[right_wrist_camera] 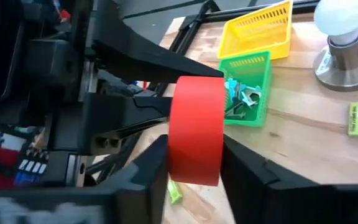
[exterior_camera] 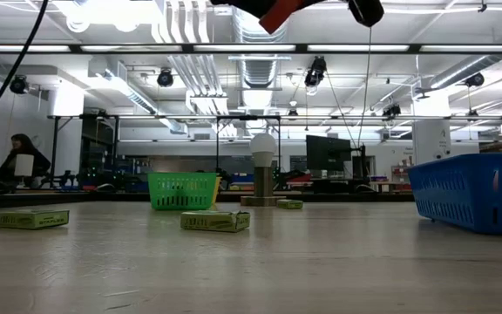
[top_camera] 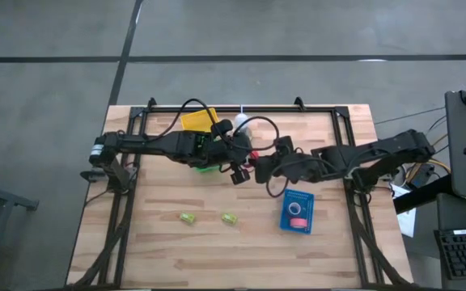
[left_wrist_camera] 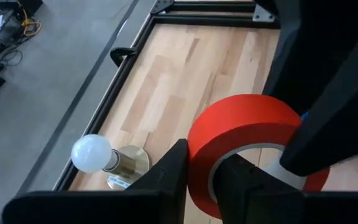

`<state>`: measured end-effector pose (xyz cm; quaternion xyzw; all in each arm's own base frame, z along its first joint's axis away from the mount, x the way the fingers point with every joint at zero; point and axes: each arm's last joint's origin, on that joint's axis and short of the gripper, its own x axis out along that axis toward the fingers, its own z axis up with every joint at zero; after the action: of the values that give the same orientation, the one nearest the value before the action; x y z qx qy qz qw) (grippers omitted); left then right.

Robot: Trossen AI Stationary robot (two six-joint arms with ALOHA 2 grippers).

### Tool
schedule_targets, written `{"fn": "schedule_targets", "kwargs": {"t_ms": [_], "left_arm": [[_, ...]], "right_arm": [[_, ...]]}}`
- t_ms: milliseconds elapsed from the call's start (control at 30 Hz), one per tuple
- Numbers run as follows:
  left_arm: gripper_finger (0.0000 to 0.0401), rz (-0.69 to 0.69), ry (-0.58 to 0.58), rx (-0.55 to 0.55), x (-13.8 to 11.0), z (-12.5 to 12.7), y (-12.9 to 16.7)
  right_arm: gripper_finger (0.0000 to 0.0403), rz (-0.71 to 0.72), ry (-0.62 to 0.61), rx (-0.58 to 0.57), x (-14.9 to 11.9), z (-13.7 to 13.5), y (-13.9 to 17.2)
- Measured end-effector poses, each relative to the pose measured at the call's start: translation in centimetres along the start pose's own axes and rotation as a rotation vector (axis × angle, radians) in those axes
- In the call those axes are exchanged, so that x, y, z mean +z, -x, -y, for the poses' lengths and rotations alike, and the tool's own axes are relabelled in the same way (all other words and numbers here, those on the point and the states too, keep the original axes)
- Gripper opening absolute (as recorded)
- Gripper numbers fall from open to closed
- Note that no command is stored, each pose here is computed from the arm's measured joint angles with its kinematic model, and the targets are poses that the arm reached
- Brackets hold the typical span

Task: Pick and place Stapler, Stapler remover, tape
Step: Put the orange tape into the blue bin

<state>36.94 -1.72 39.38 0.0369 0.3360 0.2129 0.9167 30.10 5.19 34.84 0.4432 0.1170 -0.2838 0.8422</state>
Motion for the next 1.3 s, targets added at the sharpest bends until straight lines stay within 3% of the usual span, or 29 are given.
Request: {"fn": "schedule_targets", "kwargs": {"t_ms": [67, 200, 400, 567, 633, 800, 1033, 1300], "left_arm": [[0.0064, 0.006, 0.017, 0.001, 0.1, 0.0, 0.0], [0.0077, 0.021, 0.023, -0.007, 0.2, 0.0, 0.1], [0.0141, -0.012, -0.023, 0.008, -0.1, -0.4, 0.6], [0.0194, -0.063, -0.115, 0.008, -0.7, -0.8, 1.2], [0.0206, -0.091, -0.140, -0.021, -0.9, -0.9, 1.3], [0.0209, -0.141, -0.148, -0.103, -1.6, -0.6, 0.9], [0.0209, -0.206, -0.130, -0.131, -3.0, 0.0, -0.2], [0.0208, -0.256, -0.106, -0.149, -4.1, 0.4, -1.1]], "right_arm": [[0.0093, -0.003, 0.025, 0.002, 0.2, 0.1, 0.3], [0.0093, -0.037, 0.081, 0.009, 0.8, 0.3, 1.4], [0.0093, -0.110, 0.104, -0.037, 1.7, 1.6, 3.6], [0.0097, -0.304, 0.152, -0.115, 1.7, 3.4, 5.5], [0.0102, -0.408, 0.234, -0.156, 1.6, 4.3, 6.1], [0.0107, -0.617, 0.447, -0.263, 1.0, 6.1, 7.0], [0.0106, -0.797, 0.687, -0.256, -0.2, 6.8, 6.1], [0.0108, -0.958, 0.814, -0.384, -3.4, 9.2, 3.1]]}}
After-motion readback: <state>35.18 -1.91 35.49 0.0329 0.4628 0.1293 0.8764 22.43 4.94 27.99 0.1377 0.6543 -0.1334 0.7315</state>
